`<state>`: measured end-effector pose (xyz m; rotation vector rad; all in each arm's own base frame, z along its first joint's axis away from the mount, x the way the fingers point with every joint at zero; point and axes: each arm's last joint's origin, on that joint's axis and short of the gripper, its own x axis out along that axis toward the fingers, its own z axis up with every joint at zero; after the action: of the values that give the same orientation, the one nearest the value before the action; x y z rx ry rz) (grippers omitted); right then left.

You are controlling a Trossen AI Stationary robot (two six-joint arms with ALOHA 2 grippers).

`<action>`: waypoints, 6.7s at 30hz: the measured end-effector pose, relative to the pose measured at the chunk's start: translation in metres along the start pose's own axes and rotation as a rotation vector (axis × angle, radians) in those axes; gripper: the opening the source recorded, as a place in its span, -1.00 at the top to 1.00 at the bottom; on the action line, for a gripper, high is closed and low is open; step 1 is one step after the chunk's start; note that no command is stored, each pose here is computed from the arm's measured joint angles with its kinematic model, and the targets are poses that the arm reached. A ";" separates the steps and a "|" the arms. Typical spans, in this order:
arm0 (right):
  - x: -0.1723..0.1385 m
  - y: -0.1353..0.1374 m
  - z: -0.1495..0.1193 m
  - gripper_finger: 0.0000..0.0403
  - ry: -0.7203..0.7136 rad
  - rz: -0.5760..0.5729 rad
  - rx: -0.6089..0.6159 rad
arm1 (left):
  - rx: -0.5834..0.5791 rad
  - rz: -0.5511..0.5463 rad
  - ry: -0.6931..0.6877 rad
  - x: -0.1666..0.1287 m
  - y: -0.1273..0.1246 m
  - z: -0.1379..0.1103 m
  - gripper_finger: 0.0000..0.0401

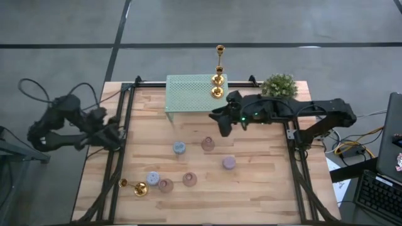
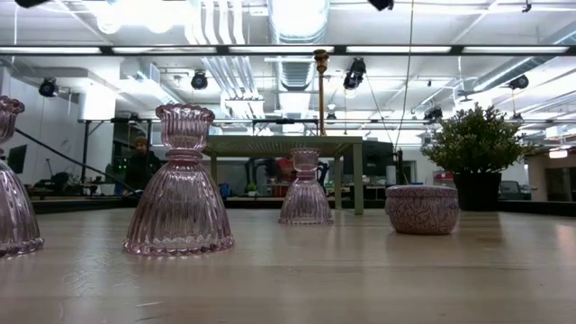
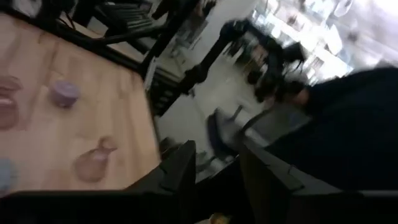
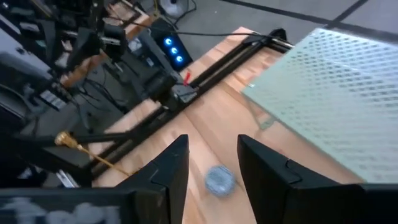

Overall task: Pick & Place candle stick holders
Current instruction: Put the gold candle holder aligned with the other gold candle holders on the shelf

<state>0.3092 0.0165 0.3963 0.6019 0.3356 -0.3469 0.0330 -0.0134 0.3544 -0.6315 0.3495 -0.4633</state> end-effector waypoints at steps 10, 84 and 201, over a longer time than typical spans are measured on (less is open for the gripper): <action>0.042 0.008 -0.012 0.44 -0.028 0.029 0.038 | 0.321 0.026 0.020 -0.014 -0.014 0.001 -0.02; 0.049 0.015 -0.020 0.58 -0.016 0.050 0.037 | 0.385 -0.205 0.683 0.115 0.027 -0.076 0.03; 0.119 0.061 -0.053 0.33 -0.044 0.330 -0.153 | 0.289 0.477 -0.059 0.142 -0.015 0.102 0.87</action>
<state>0.4287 0.0689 0.3374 0.4882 0.2129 -0.0171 0.1934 -0.0479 0.4167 -0.2641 0.3553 -0.0338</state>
